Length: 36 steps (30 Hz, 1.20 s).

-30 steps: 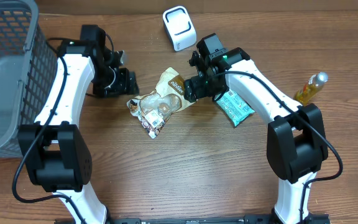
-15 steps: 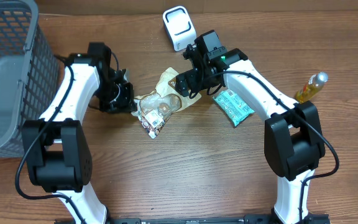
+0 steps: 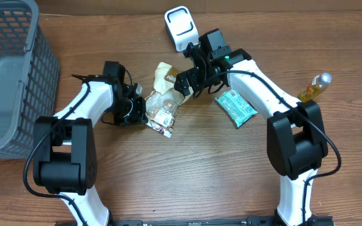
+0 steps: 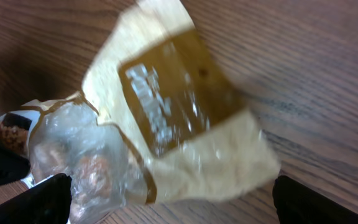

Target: Scan the item barcode

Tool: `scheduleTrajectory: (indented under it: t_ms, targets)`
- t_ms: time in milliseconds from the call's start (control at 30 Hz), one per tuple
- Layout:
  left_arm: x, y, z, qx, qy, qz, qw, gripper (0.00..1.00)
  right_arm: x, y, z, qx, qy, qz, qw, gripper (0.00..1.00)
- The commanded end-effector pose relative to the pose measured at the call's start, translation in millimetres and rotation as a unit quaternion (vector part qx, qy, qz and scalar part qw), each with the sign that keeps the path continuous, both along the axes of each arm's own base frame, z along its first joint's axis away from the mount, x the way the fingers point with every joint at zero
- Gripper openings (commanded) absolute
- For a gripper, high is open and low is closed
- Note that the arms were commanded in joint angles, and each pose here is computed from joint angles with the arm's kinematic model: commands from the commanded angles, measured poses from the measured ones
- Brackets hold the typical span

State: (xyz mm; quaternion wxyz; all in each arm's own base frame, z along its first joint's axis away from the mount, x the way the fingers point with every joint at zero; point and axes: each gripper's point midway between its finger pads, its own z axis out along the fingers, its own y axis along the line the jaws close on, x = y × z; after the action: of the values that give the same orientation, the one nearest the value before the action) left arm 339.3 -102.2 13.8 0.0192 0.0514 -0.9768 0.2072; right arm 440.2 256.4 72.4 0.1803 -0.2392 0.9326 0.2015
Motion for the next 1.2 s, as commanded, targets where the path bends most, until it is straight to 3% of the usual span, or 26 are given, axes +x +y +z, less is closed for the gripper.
scheduleTrajectory:
  t_ms: [0,200,367,533,733,1167]
  targets:
    - [-2.5,0.0,0.9,0.021,-0.004,0.001,1.0,0.04,-1.6,0.3,-18.5,0.002,0.019,0.006,1.0,1.0]
    - [-2.4,-0.8,6.1,0.025,-0.001,-0.003,1.0,0.04,0.4,1.3,-17.8,0.004,0.015,0.006,1.0,1.0]
    - [2.8,2.4,37.1,0.018,0.012,0.005,1.0,0.04,-3.0,-0.1,-19.5,0.002,0.025,0.0,1.0,1.0]
    - [43.3,-24.7,80.5,-0.057,-0.061,-0.001,0.997,0.05,-2.5,-2.5,-19.7,0.009,0.045,-0.036,0.998,0.99]
    - [59.2,-50.9,70.9,-0.08,-0.082,0.014,0.993,0.04,13.7,-9.2,1.0,0.049,0.061,-0.089,0.993,1.0]
    - [52.0,-78.1,14.6,0.039,-0.081,-0.01,0.996,0.04,14.6,-33.8,3.7,0.049,0.089,-0.112,0.989,1.0]
